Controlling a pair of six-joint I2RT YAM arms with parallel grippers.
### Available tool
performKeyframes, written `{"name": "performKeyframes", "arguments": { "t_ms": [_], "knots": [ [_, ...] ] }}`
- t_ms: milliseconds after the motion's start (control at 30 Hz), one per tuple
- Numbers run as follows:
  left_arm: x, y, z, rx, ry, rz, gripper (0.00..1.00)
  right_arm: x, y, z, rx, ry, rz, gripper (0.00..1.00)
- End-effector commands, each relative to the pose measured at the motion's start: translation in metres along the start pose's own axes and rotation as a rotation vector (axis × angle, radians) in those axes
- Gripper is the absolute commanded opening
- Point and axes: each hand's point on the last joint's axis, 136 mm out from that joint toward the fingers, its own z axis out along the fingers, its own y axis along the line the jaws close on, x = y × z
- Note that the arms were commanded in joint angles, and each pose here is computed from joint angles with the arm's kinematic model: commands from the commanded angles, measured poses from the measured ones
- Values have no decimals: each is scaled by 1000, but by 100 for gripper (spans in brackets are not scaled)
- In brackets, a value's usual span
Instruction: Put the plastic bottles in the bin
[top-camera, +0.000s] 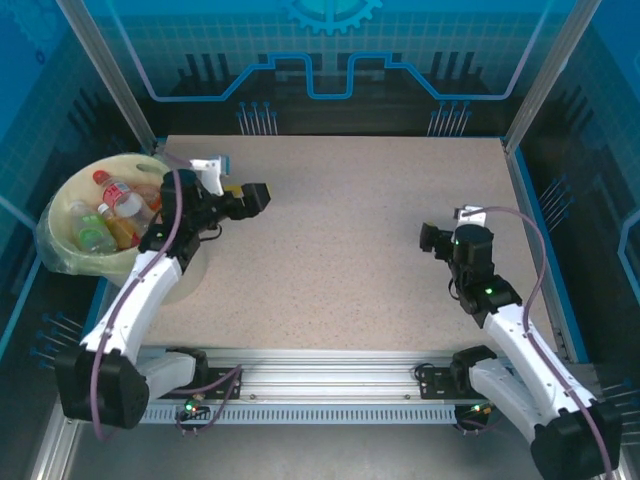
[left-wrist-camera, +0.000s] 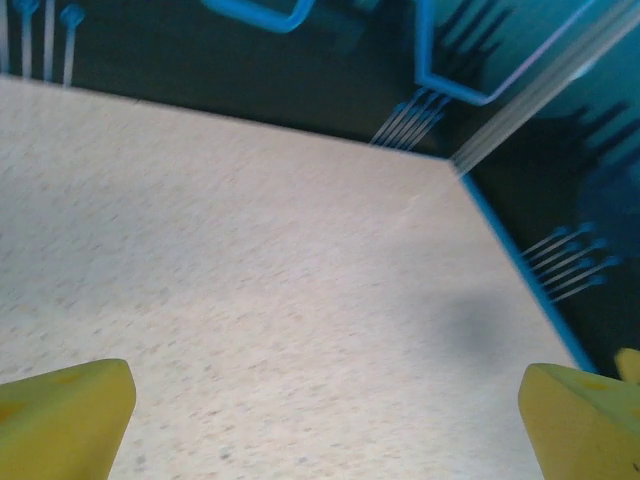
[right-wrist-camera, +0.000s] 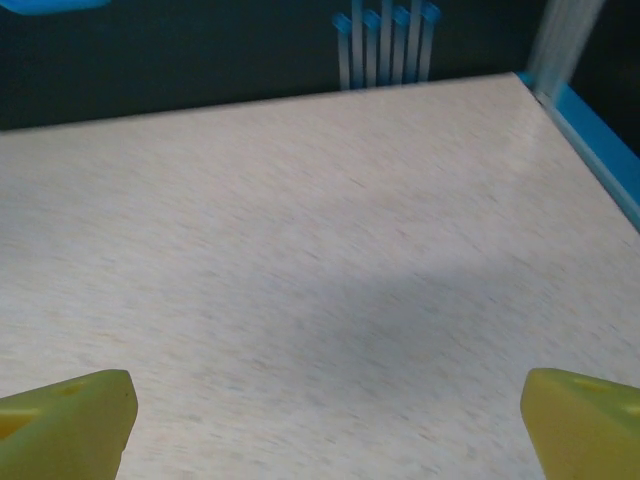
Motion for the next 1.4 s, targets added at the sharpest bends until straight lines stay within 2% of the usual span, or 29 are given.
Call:
{"name": "performKeyframes", "arguments": {
  "t_ms": [0,167,267,533,700,833,933,1200,1367],
  "knots": [
    [7,30,11,-113,-42,103,99,8,-20,16,46,-35,-26,100],
    [40,69,18,-236,-13,213,99,35,-22,47,-48,26,9,100],
    [52,98,15,-347,-24,212,99,36,-13,65,-91,43,-29,100],
    [88,150,29,-448,7,189,99,24,12,111,-183,4,-101,100],
    [83,156,24,-481,-51,240,99,32,27,116,-251,-36,-155,100],
    [80,159,21,-465,-118,245,99,42,32,108,-255,-132,-196,100],
    [78,155,24,-419,-120,252,99,40,20,118,-174,-90,-158,100],
    [88,168,30,-409,-209,279,99,42,26,119,-172,-71,-189,100],
    [85,183,23,-526,-220,242,99,41,26,119,-173,-72,-189,100]
  ]
}}
